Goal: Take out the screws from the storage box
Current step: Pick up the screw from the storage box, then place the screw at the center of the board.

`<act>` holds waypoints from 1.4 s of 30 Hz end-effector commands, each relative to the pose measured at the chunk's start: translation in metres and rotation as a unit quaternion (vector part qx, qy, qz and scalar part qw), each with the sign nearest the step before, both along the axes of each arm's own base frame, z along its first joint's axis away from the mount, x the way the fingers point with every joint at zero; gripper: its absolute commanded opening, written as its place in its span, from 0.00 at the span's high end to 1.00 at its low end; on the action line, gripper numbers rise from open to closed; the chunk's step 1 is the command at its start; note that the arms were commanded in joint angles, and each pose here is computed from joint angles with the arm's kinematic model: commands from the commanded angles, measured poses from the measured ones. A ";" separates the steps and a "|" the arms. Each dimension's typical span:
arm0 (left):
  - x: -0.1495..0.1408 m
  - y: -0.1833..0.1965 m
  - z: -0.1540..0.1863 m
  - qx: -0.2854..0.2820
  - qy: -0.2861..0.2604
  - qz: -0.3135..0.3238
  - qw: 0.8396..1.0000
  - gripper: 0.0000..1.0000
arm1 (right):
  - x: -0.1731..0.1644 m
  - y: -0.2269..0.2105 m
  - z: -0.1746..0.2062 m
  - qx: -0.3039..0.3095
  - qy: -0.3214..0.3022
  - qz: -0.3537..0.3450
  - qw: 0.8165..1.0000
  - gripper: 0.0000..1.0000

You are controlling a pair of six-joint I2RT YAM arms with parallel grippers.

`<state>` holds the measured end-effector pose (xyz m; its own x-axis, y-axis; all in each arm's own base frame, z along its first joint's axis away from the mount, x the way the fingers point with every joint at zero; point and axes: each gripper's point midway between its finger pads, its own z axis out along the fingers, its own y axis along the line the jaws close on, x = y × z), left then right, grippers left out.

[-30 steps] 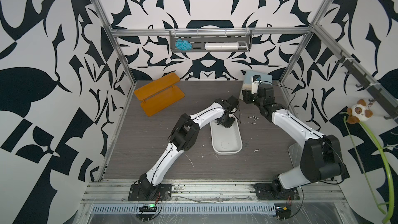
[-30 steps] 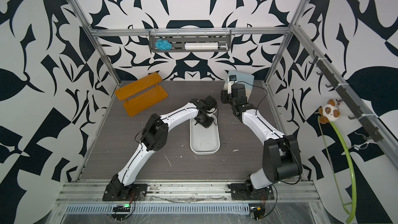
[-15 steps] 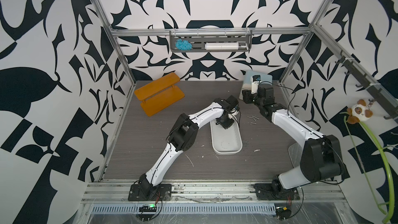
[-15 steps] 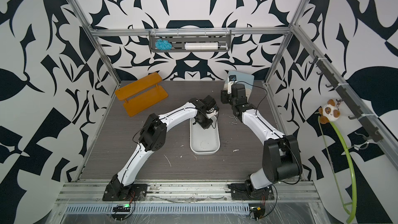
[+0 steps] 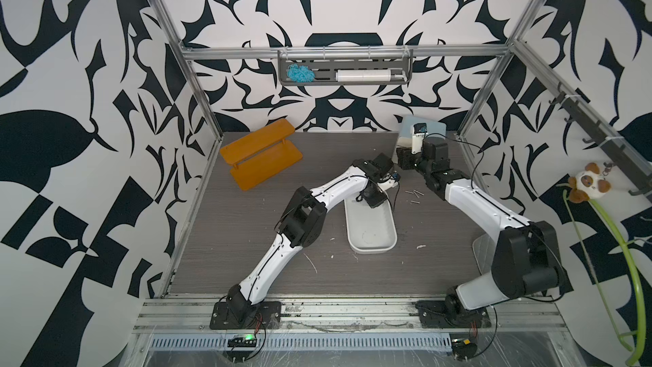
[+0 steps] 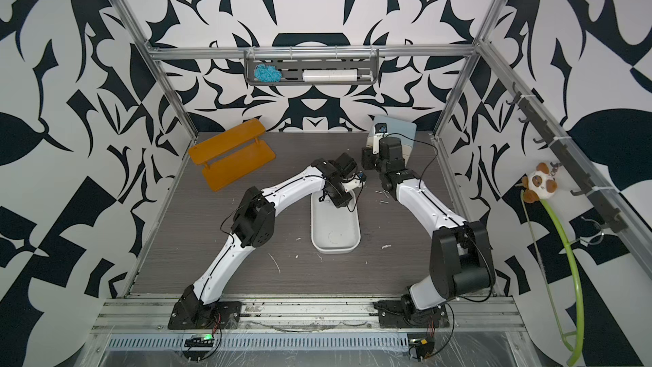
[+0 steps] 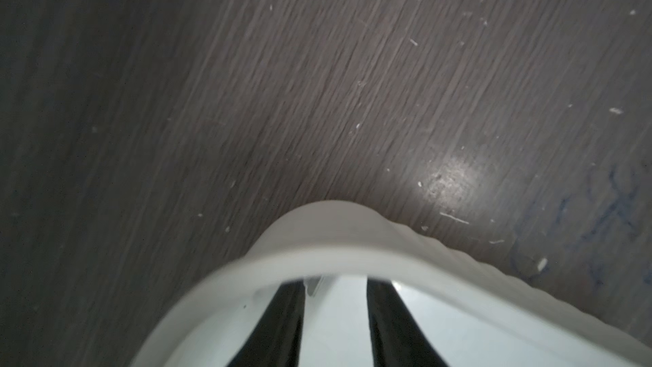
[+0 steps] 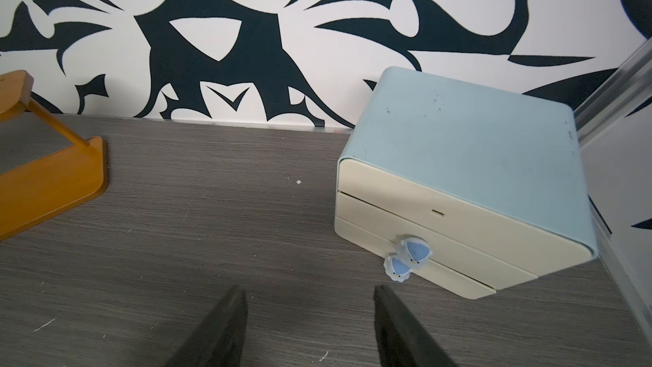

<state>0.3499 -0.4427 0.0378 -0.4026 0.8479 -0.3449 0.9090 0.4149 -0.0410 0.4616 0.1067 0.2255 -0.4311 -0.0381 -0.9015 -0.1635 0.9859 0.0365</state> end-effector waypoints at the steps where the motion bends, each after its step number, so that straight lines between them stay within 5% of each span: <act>1: -0.011 -0.003 -0.026 0.009 0.028 -0.032 0.999 0.66 | 0.004 0.001 0.025 0.018 -0.035 -0.001 0.999 0.38; 7: -0.021 -0.001 -0.039 0.008 0.060 -0.044 0.997 0.69 | 0.005 0.001 0.023 0.018 -0.032 -0.001 0.999 0.38; 10: -0.030 0.000 -0.039 0.003 0.093 -0.034 0.995 0.84 | 0.004 0.001 0.024 0.017 -0.034 0.000 0.999 0.38; 11: -0.033 0.002 -0.041 0.006 0.100 -0.032 0.994 0.99 | 0.005 0.001 0.024 0.018 -0.033 0.000 0.999 0.38; 21: -0.036 0.018 -0.053 0.045 0.106 -0.004 0.993 1.00 | 0.004 0.001 0.025 0.018 -0.035 0.000 0.999 0.38; 31: -0.029 0.005 0.082 -0.094 0.021 0.030 0.995 1.00 | 0.004 0.002 0.025 0.019 -0.036 0.002 0.999 0.38; 42: -0.028 0.048 0.130 -0.081 -0.040 0.104 0.990 1.00 | 0.004 0.004 0.026 0.023 -0.037 0.006 0.999 0.38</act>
<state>0.3228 -0.4143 0.1689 -0.4859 0.6944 -0.5308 0.8458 0.5266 -0.0854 0.4614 0.1087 0.2259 -0.4308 -0.0343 -0.9018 -0.1729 0.9839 0.0452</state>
